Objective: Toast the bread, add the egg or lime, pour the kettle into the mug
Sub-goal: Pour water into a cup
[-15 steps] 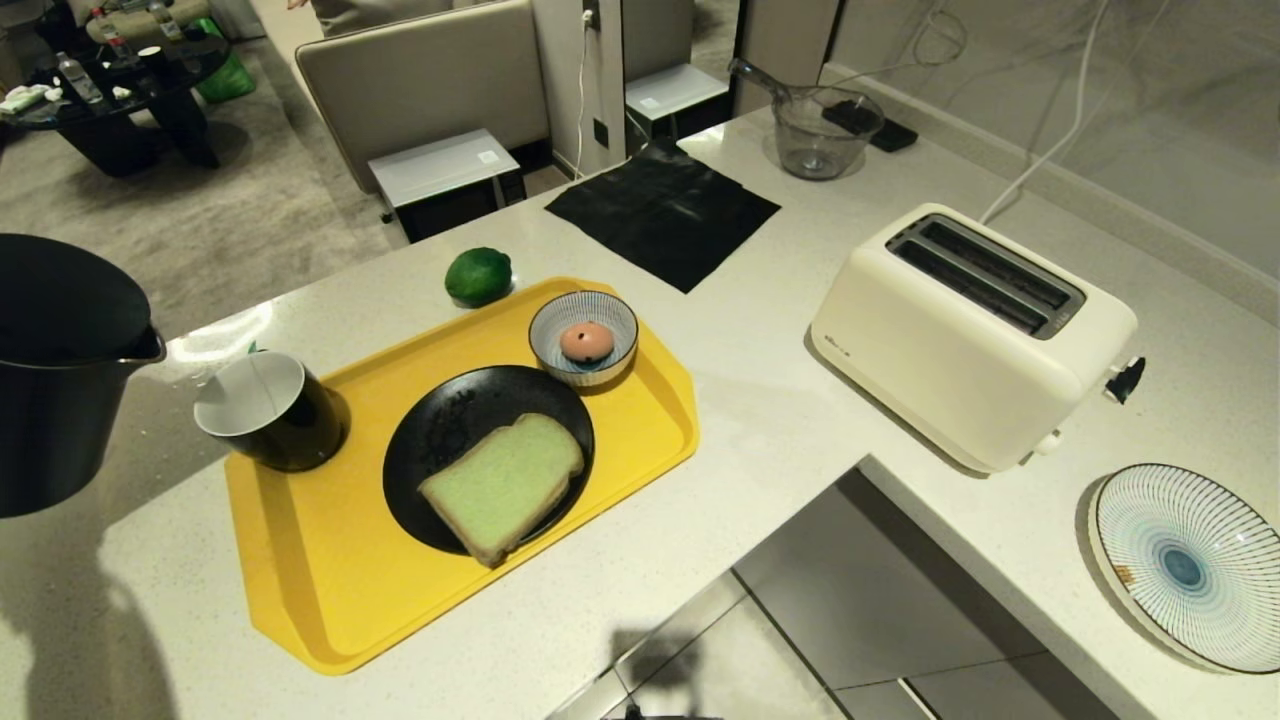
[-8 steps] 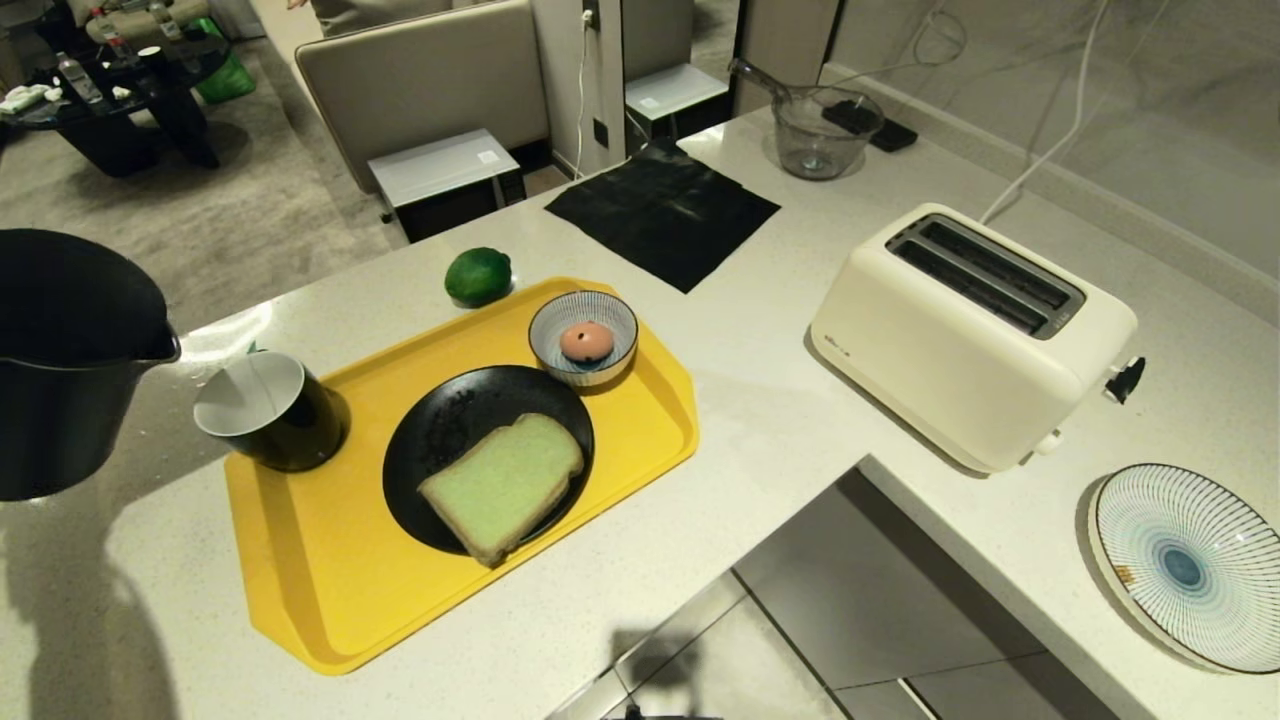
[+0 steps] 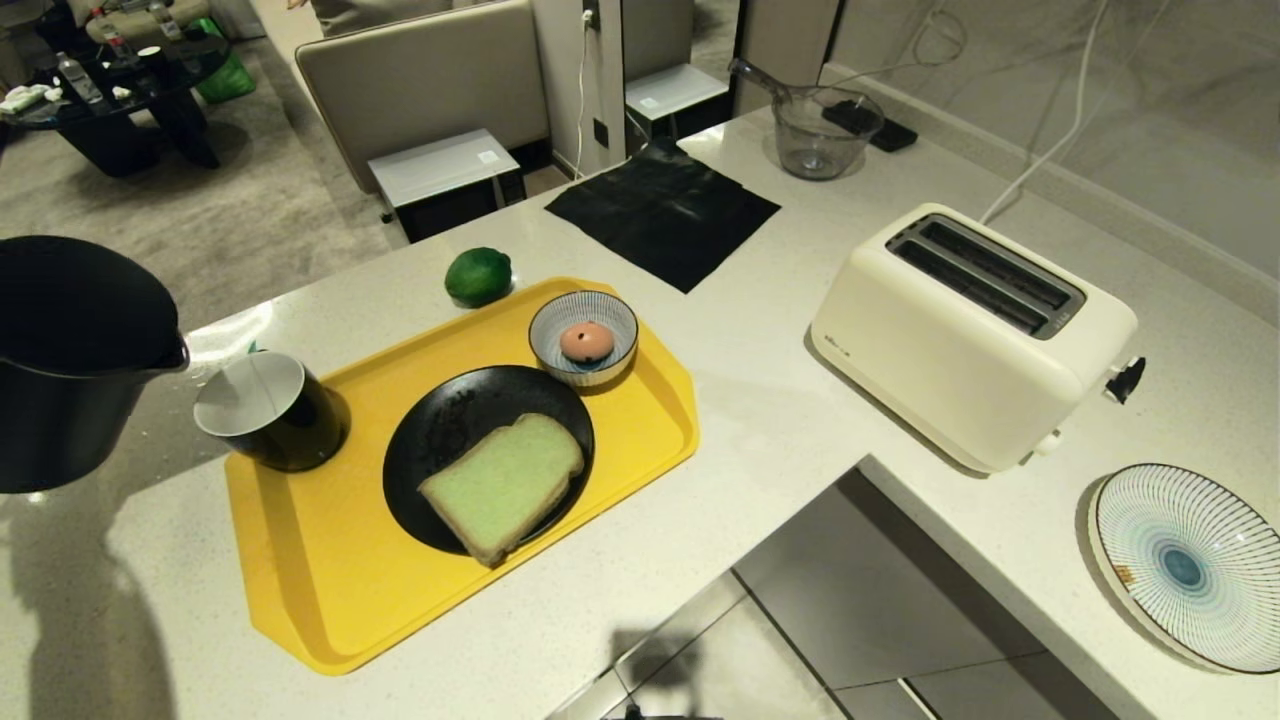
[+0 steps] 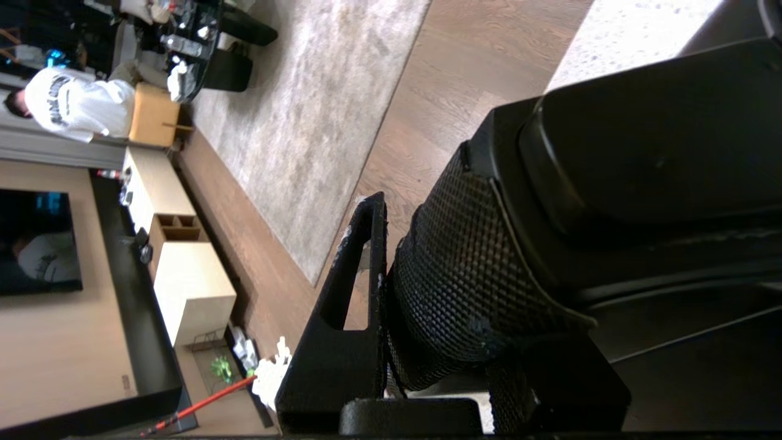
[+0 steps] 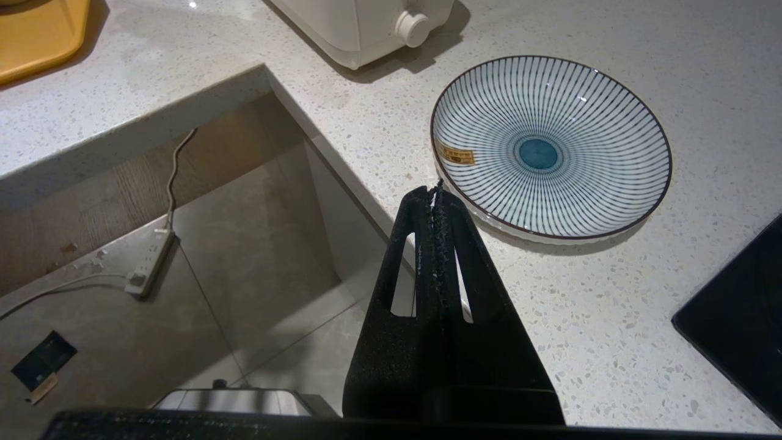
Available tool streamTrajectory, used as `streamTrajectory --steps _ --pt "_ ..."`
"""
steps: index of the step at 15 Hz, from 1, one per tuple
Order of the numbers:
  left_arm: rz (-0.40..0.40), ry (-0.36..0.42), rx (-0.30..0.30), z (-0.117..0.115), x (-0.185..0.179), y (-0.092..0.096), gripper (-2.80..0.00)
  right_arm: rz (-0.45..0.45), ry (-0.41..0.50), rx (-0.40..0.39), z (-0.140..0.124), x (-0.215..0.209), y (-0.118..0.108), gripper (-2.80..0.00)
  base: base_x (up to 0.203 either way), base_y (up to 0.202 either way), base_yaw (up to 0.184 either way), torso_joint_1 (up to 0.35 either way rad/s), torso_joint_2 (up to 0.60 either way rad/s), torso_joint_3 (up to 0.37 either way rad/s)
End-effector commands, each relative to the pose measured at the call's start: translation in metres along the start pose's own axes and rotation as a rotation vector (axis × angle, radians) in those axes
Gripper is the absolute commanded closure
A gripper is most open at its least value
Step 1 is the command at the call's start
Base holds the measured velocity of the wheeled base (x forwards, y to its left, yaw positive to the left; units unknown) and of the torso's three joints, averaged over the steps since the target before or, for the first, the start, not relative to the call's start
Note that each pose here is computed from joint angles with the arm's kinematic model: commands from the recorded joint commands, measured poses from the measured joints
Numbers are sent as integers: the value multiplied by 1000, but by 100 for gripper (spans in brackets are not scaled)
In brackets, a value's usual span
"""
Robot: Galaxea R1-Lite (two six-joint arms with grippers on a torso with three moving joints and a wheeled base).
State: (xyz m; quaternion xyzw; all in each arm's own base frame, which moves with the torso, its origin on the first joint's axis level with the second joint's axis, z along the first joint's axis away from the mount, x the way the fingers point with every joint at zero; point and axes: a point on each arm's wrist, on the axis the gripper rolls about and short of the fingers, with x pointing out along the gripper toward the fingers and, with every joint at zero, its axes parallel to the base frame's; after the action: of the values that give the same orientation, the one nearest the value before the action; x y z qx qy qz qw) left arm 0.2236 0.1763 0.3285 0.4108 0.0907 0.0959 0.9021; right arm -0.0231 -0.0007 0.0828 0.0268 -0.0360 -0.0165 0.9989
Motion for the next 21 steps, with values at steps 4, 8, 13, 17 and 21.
streamTrajectory --steps 4,8,13,17,21 --pt "-15 -27 23 11 6 -6 0 -2 26 -1 -7 2 0 0 0 0 0 0 0 0" --pt "-6 -32 44 17 7 -6 0 -2 27 -1 -7 2 0 0 0 0 0 0 0 0" --pt "-8 -31 114 21 6 -8 0 -2 27 -1 -7 2 0 0 0 0 0 0 0 0" --pt "-7 -32 115 21 5 -8 0 -2 27 -1 -7 2 0 0 0 0 0 0 0 0" --pt "-3 -25 114 21 4 -9 0 -2 27 -1 -7 2 0 0 0 0 0 0 0 0"
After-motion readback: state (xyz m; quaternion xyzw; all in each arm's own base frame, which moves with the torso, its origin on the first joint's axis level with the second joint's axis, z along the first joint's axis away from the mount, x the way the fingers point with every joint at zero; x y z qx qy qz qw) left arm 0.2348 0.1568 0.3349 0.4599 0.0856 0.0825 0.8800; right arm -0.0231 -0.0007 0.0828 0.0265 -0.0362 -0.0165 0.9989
